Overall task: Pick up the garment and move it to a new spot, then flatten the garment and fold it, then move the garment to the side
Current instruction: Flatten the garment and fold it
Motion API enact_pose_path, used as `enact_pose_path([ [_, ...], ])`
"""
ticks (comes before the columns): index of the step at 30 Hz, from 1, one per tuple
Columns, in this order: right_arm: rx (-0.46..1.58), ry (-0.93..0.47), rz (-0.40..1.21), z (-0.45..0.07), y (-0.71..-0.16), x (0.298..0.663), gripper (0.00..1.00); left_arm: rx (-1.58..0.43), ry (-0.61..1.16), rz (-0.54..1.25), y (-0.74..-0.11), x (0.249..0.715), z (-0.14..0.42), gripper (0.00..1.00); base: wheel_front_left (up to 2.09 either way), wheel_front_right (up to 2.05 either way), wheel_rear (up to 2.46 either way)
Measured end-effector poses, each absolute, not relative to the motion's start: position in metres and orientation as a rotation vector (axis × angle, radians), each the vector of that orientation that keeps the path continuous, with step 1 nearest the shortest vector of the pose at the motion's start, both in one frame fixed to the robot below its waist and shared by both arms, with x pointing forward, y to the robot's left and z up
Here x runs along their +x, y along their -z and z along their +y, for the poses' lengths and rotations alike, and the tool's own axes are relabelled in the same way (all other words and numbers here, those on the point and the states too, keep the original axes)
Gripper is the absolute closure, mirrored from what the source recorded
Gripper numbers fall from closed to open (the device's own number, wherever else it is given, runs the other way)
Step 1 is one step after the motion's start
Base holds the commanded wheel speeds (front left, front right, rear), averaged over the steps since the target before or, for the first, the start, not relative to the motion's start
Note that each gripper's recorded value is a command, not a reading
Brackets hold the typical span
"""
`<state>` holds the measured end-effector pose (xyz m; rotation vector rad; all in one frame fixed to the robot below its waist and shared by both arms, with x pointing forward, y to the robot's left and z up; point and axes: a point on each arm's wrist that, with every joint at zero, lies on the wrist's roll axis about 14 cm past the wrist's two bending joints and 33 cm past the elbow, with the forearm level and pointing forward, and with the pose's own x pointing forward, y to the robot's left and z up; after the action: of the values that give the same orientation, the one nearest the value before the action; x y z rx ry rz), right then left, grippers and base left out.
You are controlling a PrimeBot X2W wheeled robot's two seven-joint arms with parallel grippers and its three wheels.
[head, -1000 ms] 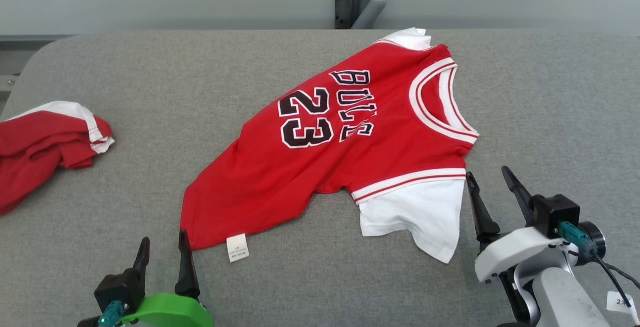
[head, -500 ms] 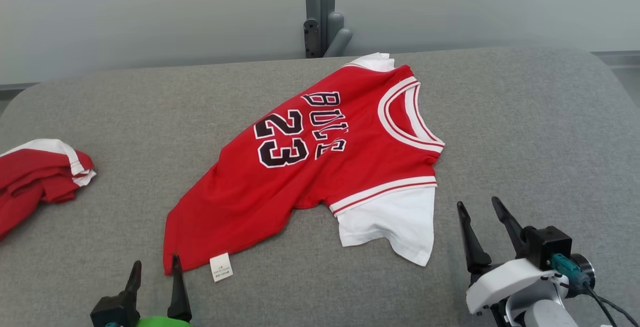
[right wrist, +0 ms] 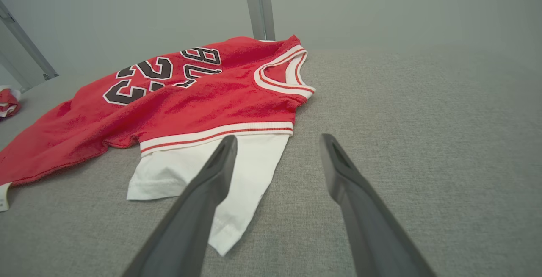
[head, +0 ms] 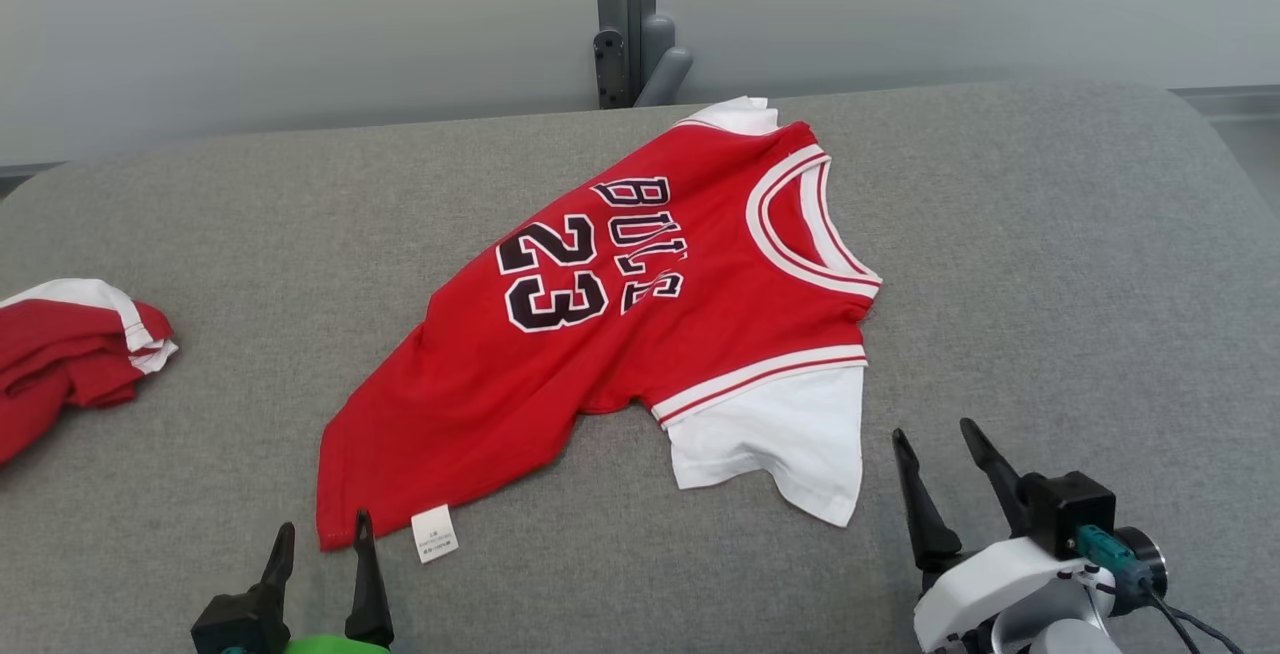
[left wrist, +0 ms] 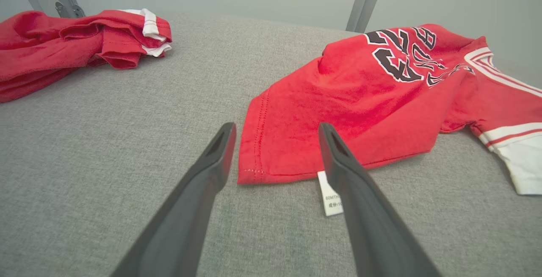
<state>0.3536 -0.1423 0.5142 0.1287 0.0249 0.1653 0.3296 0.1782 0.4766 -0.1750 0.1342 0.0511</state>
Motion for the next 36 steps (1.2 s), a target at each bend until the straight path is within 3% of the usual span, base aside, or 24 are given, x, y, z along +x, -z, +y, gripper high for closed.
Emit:
enact_pose_path([
  [9,0.128,-0.252,0.241,-0.111,-0.45,0.353,0.0,-0.184,-0.043,0.189,-0.46,0.338,0.172,0.0,0.0,0.0,0.0],
  [17,0.128,-0.309,0.336,-0.092,-0.423,0.359,0.0,-0.182,-0.054,0.207,-0.454,0.345,0.175,0.0,0.0,0.0,0.0],
  [18,0.126,-0.323,0.345,-0.088,-0.42,0.359,0.06,-0.182,-0.057,0.209,-0.453,0.345,0.176,0.0,0.0,0.0,0.0],
  [19,0.126,-0.334,0.355,-0.085,-0.418,0.359,0.52,-0.181,-0.059,0.213,-0.452,0.345,0.177,0.0,0.0,0.0,0.0],
  [20,0.132,-0.34,0.362,-0.082,-0.416,0.359,0.82,-0.182,-0.06,0.219,-0.45,0.345,0.177,0.0,0.0,0.0,0.0],
  [21,0.138,-0.344,0.364,-0.081,-0.415,0.361,1.0,-0.184,-0.062,0.224,-0.448,0.345,0.178,0.0,0.0,0.0,0.0],
  [36,0.112,-0.251,0.34,-0.129,-0.419,0.364,1.0,-0.228,-0.069,0.29,-0.428,0.352,0.173,0.0,0.0,0.0,0.0],
])
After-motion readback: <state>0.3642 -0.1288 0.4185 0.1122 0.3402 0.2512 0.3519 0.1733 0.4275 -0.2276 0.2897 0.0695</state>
